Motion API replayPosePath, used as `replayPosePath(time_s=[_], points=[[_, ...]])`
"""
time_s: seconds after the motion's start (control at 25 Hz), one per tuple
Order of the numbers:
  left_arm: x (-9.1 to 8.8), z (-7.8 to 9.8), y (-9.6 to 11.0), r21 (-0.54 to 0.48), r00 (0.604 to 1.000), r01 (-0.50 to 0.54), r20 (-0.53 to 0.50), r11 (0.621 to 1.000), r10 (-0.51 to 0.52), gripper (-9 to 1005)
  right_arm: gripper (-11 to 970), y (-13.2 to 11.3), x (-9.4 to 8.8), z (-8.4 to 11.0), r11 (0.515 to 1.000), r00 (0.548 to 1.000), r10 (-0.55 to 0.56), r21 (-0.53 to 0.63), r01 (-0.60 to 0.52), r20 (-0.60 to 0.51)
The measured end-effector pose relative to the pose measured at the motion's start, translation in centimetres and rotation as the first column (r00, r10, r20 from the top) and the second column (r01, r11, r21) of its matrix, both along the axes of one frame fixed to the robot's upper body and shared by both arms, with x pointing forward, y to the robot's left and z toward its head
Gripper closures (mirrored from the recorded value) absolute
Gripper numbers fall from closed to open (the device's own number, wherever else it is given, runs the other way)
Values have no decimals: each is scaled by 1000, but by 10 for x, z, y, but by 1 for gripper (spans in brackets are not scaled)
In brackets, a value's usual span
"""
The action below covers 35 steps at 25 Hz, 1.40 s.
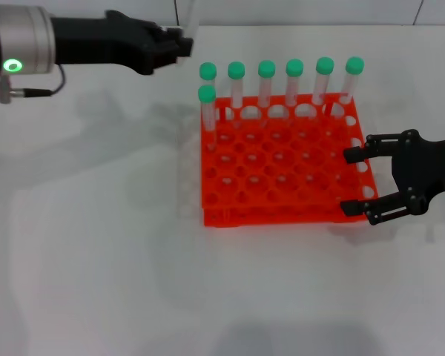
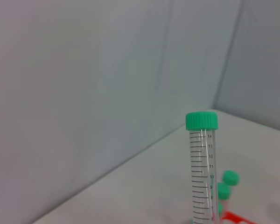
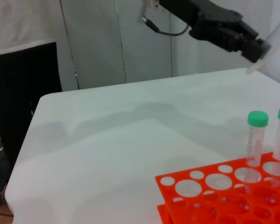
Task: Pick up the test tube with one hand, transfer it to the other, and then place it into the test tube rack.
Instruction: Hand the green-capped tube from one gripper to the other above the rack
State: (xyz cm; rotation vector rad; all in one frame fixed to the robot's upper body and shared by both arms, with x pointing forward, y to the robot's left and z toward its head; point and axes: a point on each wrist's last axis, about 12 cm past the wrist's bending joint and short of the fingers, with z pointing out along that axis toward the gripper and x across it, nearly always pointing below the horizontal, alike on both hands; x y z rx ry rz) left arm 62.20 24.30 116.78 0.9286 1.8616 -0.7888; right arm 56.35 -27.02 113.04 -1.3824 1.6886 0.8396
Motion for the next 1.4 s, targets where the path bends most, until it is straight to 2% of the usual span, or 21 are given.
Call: replayPosePath(time_s=[0.08, 0.12, 0.2, 0.44, 0.88, 1.04, 1.24, 1.4], points=[[3, -3, -3, -12, 1000, 29, 0, 1000, -29, 777, 89, 0, -1, 0, 1000, 1000, -2, 6, 2, 0], [9, -6, -13, -25, 995, 104, 5, 994, -104, 776, 89, 0, -1, 0, 1000, 1000, -3, 8, 3, 1], [10, -9, -20, -26, 989, 149, 7, 989, -149, 774, 89, -1, -2, -1, 1000, 1000, -6, 15, 6, 2], [4, -15, -37, -10, 965, 261, 37, 965, -260, 770, 90, -2, -3, -2, 1000, 1000, -9, 18, 9, 10], [-5, -32, -43, 8, 950, 307, 62, 952, -307, 762, 89, -3, -3, -2, 1000, 1000, -3, 14, 3, 18], [-7, -36, -46, 25, 945, 323, 41, 946, -323, 759, 90, -6, -2, -1, 1000, 1000, -10, 8, 10, 15], [-8, -38, -46, 34, 946, 323, 13, 946, -324, 755, 90, -14, 0, 3, 1000, 999, -26, -12, 26, 20], [-8, -37, -46, 33, 946, 324, 12, 946, -324, 752, 90, -27, 8, 12, 996, 996, -79, -39, 80, 40]])
